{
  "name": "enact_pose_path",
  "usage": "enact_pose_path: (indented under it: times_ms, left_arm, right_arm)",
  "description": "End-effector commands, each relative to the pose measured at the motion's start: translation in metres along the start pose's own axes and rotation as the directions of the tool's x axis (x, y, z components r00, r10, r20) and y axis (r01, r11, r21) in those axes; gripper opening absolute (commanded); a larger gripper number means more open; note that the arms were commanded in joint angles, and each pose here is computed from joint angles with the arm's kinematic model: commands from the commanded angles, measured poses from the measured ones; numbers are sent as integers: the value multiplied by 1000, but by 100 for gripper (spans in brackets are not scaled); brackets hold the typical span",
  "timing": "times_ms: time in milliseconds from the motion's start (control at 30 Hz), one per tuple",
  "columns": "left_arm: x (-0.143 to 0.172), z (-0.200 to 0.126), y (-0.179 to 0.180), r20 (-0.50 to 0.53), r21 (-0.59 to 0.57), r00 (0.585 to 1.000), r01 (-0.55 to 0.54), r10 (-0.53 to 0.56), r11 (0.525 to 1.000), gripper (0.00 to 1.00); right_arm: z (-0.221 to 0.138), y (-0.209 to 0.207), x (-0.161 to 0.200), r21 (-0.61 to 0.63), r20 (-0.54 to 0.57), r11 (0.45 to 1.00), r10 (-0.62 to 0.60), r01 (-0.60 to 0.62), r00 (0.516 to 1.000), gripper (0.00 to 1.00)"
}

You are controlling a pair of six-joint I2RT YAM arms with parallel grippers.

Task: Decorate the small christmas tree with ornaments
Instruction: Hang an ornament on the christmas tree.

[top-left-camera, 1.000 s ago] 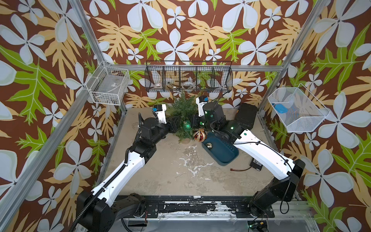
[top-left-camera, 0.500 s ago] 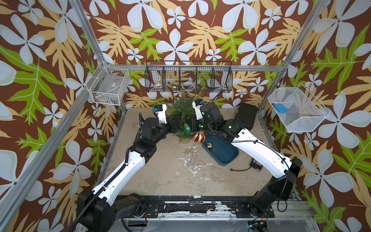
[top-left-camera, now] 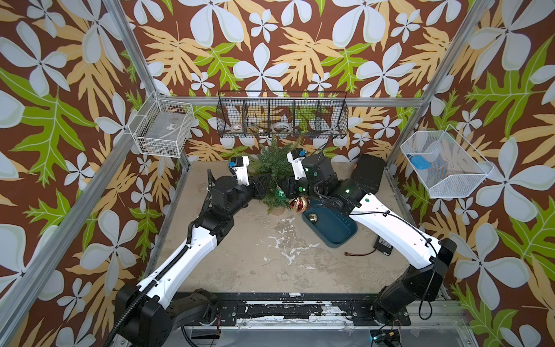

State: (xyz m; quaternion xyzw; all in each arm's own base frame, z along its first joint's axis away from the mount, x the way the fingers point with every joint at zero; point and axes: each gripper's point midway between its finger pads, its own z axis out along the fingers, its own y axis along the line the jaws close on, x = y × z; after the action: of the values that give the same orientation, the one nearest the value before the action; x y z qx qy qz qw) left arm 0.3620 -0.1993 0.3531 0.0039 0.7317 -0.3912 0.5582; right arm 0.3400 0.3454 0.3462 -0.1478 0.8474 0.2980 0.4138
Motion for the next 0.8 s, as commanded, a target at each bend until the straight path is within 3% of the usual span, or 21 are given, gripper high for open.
enact_pose_path:
  times_ms: [0, 400, 767]
  left_arm:
    - [-6, -4, -3, 27, 8, 1000, -2, 2, 1000, 30]
    - [-8, -11, -3, 35, -7, 999, -10, 10, 1000, 42]
    - [-13, -28, -5, 56, -25, 998, -31, 32, 999, 52]
  right_arm:
    - [-7, 2, -12, -1, 51, 1000, -1, 1, 999, 27]
    - [-29, 1, -27, 14, 121, 1000, -2, 0, 993, 36]
    - [-74, -21, -42, 83, 216, 996, 1, -19, 976, 49]
